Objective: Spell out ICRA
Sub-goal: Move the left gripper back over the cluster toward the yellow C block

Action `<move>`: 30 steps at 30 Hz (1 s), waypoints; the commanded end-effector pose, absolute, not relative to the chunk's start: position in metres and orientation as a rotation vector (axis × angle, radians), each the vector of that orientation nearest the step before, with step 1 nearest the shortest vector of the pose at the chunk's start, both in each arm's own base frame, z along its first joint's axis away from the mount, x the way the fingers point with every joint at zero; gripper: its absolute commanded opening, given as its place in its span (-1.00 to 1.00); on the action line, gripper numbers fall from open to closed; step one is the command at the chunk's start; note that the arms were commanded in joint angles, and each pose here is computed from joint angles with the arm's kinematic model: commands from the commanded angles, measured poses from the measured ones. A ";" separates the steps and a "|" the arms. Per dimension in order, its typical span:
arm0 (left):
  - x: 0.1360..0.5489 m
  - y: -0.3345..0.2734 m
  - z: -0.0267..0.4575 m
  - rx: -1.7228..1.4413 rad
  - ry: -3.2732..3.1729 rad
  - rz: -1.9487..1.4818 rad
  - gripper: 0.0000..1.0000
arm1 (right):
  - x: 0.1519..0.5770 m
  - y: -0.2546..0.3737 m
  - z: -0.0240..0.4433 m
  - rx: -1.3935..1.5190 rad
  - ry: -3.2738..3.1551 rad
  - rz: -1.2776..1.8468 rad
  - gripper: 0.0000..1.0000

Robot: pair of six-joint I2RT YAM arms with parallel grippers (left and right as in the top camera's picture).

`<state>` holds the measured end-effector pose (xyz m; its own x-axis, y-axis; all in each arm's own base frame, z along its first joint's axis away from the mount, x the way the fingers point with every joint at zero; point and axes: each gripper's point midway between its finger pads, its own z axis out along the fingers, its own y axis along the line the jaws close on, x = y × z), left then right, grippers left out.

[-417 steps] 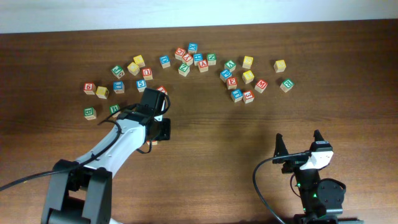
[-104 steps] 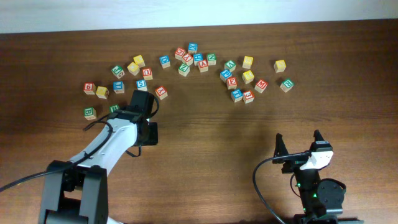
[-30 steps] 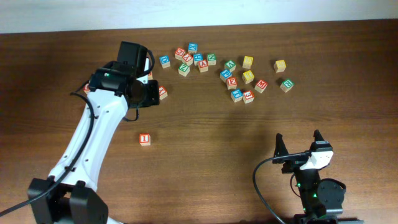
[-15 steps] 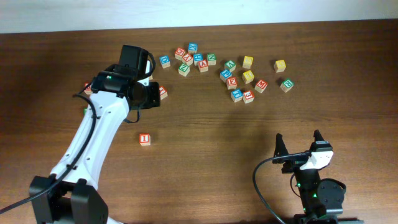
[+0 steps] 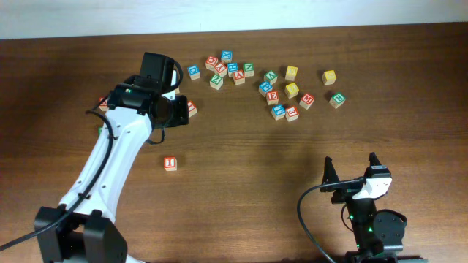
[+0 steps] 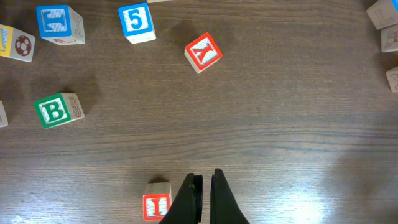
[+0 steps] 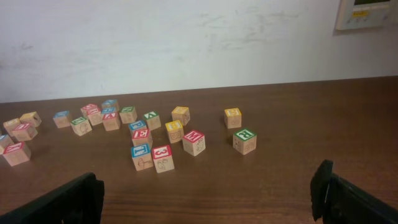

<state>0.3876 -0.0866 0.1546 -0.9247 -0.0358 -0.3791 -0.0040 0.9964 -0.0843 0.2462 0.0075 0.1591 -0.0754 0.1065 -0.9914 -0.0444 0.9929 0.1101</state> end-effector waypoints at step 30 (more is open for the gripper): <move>0.503 -0.045 0.371 -0.035 2.049 -0.028 -1.00 | 0.246 0.006 0.156 0.058 1.647 0.121 0.97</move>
